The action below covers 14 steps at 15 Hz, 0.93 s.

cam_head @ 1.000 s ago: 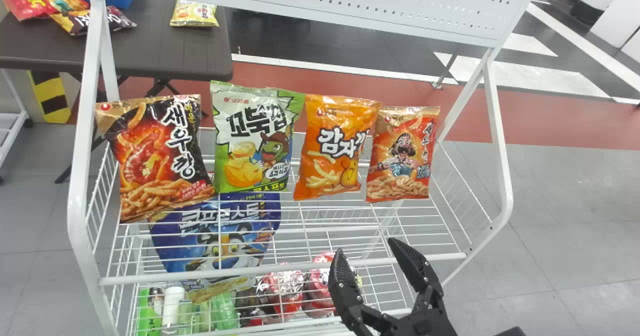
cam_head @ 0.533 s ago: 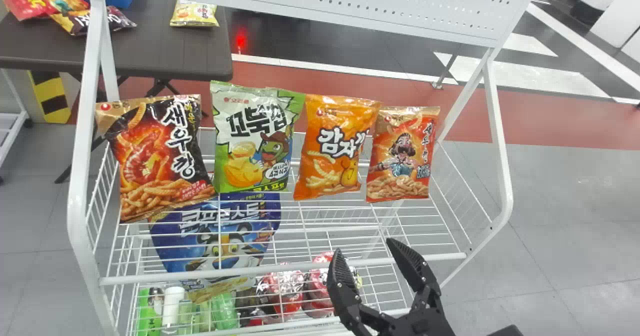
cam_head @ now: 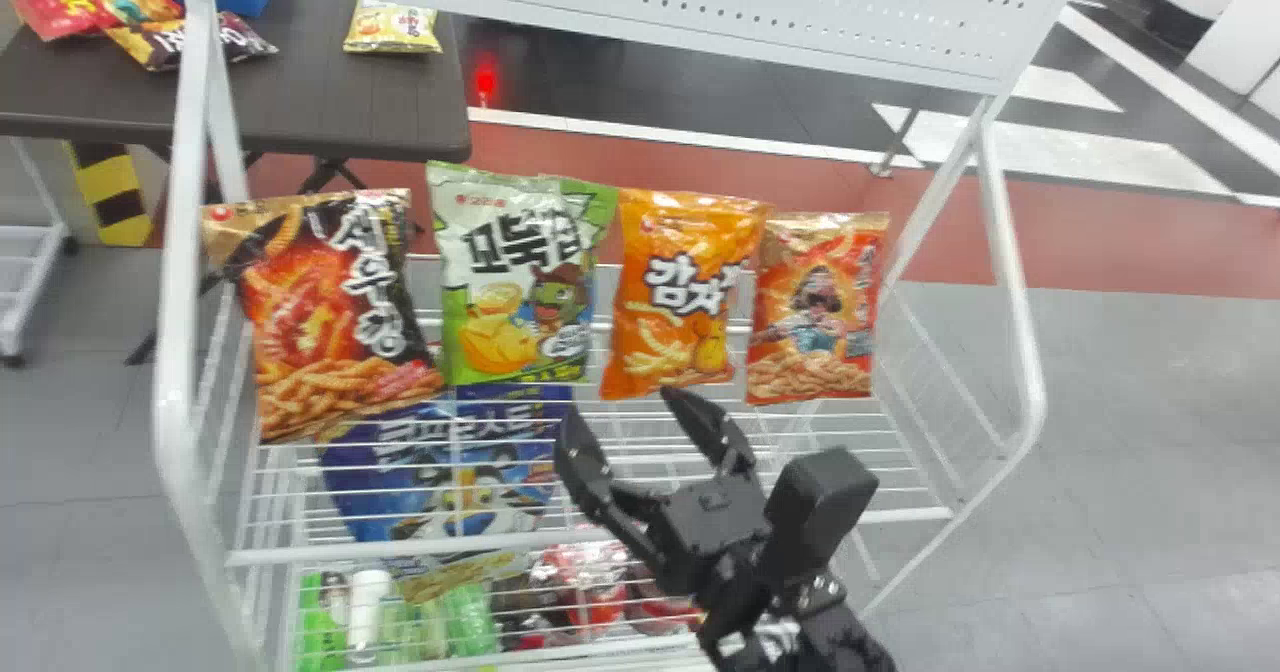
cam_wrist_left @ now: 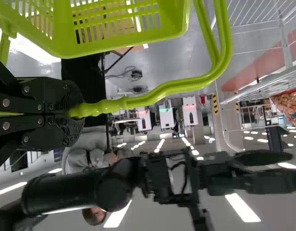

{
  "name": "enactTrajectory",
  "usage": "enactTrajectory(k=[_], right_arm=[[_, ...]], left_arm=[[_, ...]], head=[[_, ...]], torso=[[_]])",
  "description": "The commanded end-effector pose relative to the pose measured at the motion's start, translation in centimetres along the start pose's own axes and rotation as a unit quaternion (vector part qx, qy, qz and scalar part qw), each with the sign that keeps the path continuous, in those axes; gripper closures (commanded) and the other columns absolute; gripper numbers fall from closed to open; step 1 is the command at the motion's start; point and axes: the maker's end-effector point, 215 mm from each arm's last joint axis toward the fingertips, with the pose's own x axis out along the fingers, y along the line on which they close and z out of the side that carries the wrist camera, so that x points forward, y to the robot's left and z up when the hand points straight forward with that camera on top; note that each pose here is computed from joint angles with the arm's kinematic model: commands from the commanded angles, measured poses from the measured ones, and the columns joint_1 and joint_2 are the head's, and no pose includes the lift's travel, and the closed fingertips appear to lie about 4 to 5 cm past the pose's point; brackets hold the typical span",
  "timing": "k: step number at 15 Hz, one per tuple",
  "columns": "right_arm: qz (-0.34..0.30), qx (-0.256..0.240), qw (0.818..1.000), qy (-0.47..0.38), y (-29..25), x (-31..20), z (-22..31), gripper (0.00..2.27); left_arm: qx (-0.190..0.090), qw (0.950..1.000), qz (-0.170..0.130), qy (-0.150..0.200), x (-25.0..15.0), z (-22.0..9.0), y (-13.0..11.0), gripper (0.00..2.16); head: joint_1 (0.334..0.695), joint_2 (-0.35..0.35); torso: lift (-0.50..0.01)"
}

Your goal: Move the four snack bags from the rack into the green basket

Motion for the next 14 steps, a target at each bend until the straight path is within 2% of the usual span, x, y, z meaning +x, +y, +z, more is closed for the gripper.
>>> enactTrajectory(k=[1,6,7,9,14], right_arm=[[0.039,-0.017,0.999,-0.013,3.7,4.1,1.3,0.16],[0.117,-0.05,0.992,0.003,11.4,11.5,1.0,0.16],[0.127,-0.055,0.99,0.007,12.4,12.4,0.6,0.16],[0.14,-0.062,0.988,0.017,13.5,14.0,0.0,0.16],[0.13,-0.093,0.986,0.053,14.5,16.9,-2.5,0.17]], left_arm=[[0.001,1.0,0.002,0.005,0.2,0.1,0.1,2.11],[0.003,1.0,0.001,0.005,0.1,0.1,0.0,2.11],[0.003,1.0,0.002,0.006,0.0,0.1,0.1,2.11],[0.005,1.0,0.001,0.003,-0.1,0.2,0.1,2.11],[0.018,0.9998,-0.003,0.0,-0.4,0.5,0.1,2.11]], head=[[0.695,-0.26],[0.695,-0.078],[0.695,-0.02],[0.695,0.029],[0.695,0.089]], torso=[[0.0],[0.0],[0.0],[0.0],[0.0]])
